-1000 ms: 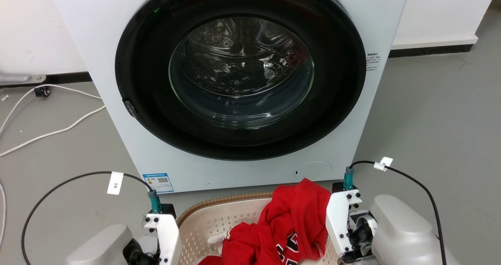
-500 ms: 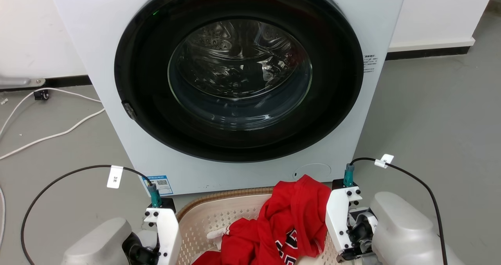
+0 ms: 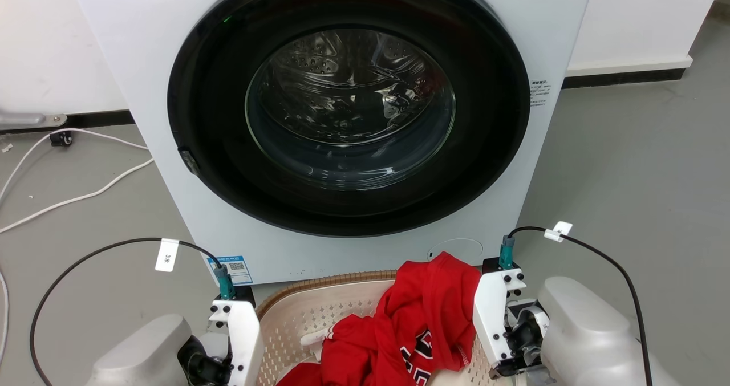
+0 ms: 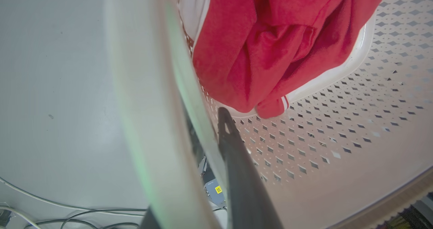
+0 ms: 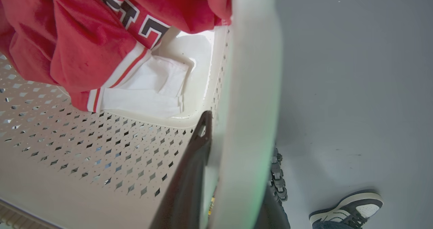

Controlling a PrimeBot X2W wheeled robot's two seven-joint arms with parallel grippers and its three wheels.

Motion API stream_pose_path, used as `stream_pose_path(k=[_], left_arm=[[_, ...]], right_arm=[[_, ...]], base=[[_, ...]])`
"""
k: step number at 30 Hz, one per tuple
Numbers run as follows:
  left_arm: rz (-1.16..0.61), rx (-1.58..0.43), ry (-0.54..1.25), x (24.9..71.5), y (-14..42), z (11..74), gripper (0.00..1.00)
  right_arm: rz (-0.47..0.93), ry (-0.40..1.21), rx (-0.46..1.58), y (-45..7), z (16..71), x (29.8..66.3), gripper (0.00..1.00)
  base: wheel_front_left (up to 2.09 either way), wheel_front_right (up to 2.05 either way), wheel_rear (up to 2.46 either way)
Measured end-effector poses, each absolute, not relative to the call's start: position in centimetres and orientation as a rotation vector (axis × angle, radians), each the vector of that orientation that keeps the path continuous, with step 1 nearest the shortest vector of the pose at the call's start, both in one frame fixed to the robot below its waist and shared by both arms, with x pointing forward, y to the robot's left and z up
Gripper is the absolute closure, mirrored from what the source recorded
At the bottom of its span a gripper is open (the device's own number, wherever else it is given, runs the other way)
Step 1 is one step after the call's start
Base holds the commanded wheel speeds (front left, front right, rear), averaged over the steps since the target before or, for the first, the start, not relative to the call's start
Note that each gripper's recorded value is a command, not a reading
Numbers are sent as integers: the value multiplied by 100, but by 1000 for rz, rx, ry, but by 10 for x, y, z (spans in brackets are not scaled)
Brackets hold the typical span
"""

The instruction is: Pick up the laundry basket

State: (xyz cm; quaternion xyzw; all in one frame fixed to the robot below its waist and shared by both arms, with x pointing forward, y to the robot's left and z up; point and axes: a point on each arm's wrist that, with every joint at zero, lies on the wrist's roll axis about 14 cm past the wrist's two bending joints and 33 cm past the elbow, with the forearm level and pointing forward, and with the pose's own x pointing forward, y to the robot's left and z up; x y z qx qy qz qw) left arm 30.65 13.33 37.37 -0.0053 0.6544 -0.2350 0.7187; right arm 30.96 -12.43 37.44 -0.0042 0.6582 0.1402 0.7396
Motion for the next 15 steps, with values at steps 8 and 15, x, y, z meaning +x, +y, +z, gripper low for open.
stream_pose_path(k=[8, 15], left_arm=[[-508, -21, 1460, 304, 137, 372, 100], [-507, -24, 1456, 305, 137, 373, 100]], right_arm=[[310, 1432, 8, -122, 375, 313, 100], [309, 1429, 0, -122, 377, 315, 100]], base=[[0, 0, 0], [0, 0, 0]])
